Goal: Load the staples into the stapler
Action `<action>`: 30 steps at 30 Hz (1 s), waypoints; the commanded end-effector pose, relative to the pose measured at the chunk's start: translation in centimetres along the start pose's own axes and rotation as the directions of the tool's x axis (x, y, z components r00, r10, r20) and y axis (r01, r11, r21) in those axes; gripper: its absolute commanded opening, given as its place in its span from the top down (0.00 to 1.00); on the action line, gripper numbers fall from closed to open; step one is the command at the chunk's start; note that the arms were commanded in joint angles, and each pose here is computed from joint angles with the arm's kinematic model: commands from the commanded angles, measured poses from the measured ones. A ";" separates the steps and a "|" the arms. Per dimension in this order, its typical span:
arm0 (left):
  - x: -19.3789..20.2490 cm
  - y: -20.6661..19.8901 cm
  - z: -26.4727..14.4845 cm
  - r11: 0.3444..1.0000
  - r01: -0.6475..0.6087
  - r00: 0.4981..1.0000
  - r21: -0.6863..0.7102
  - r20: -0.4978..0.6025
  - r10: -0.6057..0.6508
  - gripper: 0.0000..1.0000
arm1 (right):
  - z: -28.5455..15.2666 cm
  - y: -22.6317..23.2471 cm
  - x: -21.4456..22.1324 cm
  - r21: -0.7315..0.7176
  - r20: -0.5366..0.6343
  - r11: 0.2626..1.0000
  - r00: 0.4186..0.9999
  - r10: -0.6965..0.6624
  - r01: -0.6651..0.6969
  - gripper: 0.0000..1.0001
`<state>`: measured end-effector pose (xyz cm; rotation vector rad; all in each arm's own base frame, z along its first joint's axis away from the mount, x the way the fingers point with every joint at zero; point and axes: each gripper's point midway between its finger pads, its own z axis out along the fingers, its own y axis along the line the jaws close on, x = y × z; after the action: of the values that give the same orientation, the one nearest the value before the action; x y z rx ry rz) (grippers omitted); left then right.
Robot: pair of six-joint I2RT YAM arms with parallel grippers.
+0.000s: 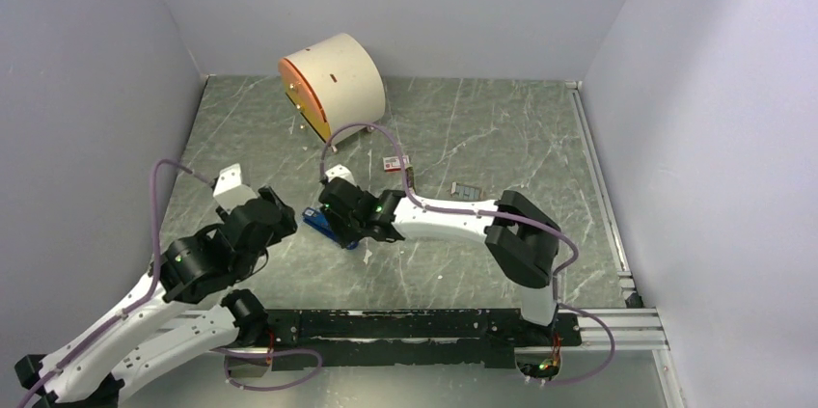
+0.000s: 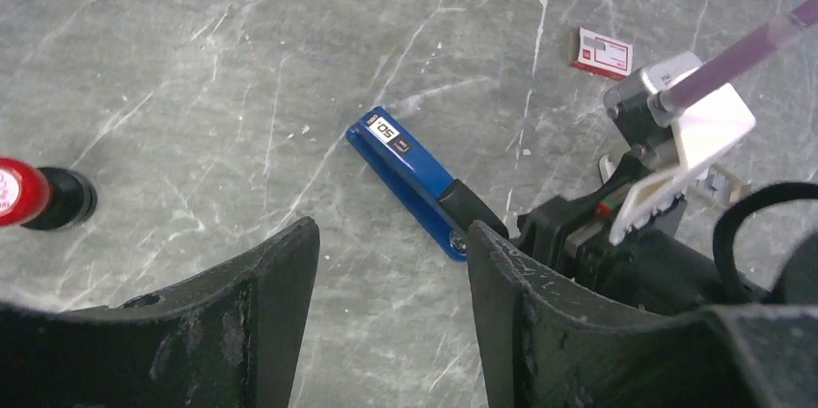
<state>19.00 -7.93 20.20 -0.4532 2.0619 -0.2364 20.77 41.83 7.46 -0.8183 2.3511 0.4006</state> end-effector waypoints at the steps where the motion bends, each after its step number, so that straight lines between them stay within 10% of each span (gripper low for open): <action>1: -0.2 1.7 0.0 0.992 0.117 0.992 -0.036 0.057 -0.115 0.37 | 1.8 -0.4 -0.4 -0.023 -0.014 1.000 1.000 0.000 0.000 0.48; 14: 8.1 -1.5 3.6 0.990 0.127 0.978 0.068 -0.173 -0.113 0.36 | 1.8 -2.8 -1.5 0.001 0.048 0.989 0.988 0.146 -0.146 0.84; 30: 16.8 -11.5 6.1 0.859 0.158 0.911 0.487 -0.408 0.064 0.41 | -3.5 -5.9 2.2 -0.034 0.083 0.805 0.801 0.593 -0.592 0.87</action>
<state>18.00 -20.88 4.82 -0.2477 2.4021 -0.7070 20.75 33.67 5.81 -0.2183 2.5457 0.5380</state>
